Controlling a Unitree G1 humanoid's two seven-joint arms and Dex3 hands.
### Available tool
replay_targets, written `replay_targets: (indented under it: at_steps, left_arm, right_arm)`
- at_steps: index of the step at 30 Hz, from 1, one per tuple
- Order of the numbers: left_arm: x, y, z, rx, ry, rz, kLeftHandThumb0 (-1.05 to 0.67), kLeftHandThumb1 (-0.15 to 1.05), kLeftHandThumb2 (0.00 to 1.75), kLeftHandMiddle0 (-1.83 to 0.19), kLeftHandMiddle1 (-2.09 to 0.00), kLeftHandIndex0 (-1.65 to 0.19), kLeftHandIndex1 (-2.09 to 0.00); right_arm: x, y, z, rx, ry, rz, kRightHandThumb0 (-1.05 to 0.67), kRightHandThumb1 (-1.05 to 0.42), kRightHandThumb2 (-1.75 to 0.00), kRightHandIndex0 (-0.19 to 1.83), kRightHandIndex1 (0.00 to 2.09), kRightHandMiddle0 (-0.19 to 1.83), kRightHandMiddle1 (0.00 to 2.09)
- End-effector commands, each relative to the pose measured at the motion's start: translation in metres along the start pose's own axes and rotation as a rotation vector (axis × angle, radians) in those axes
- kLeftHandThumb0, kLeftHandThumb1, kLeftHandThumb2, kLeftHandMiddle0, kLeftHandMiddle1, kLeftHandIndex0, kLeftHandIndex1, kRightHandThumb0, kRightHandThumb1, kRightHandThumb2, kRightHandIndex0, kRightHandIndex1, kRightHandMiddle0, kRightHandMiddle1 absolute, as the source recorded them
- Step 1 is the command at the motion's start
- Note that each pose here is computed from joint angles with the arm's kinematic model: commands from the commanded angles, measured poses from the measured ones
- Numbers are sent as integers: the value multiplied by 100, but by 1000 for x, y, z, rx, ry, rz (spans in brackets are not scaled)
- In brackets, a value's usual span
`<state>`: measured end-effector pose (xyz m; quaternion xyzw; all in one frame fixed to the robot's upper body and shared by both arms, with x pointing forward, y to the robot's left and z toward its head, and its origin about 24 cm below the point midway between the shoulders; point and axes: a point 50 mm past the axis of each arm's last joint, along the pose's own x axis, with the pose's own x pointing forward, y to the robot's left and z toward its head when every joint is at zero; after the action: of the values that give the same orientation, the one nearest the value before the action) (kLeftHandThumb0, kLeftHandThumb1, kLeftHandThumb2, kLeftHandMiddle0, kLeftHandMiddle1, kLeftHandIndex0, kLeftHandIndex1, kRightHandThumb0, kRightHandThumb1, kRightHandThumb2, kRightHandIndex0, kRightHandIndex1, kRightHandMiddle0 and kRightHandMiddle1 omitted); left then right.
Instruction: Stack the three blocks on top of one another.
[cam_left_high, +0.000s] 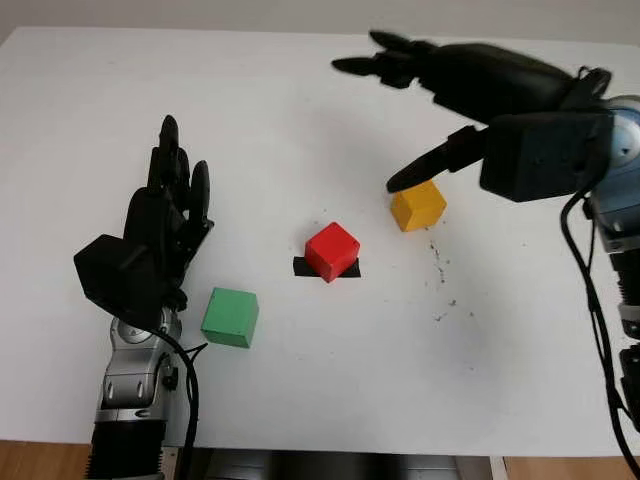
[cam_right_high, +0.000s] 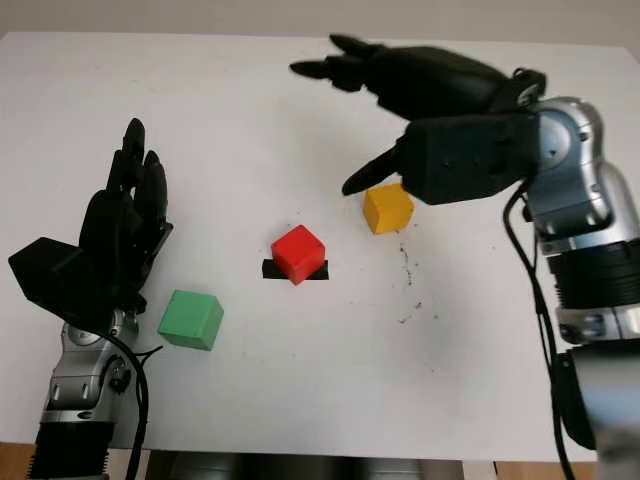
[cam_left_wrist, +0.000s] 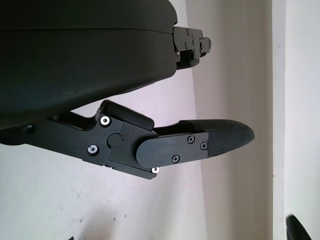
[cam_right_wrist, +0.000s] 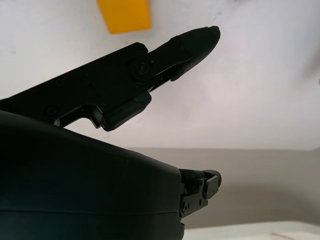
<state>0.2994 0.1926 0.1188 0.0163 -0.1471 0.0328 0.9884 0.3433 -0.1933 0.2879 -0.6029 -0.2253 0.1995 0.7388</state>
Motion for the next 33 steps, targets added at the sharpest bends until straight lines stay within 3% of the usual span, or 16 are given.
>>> replay_targets:
  at_steps: [1, 11, 33]
  left_arm:
    - [1, 2, 2, -5, -11, 4, -75, 105, 54, 8, -5, 5, -5]
    - [2, 4, 2, -5, -10, -4, -75, 105, 54, 8, -6, 5, -5]
    - [1, 6, 2, -2, -6, -8, -75, 105, 53, 8, -5, 5, -5]
  right_arm:
    - [-9, -10, -7, -8, 44, -26, -70, -87, -5, -3, 8, 19, 19]
    - [-32, -5, -28, -89, 195, 41, -69, -88, -6, 2, 9, 23, 18]
    - [-18, 44, -38, -218, 227, 186, -71, -86, -5, 7, 8, 24, 12]
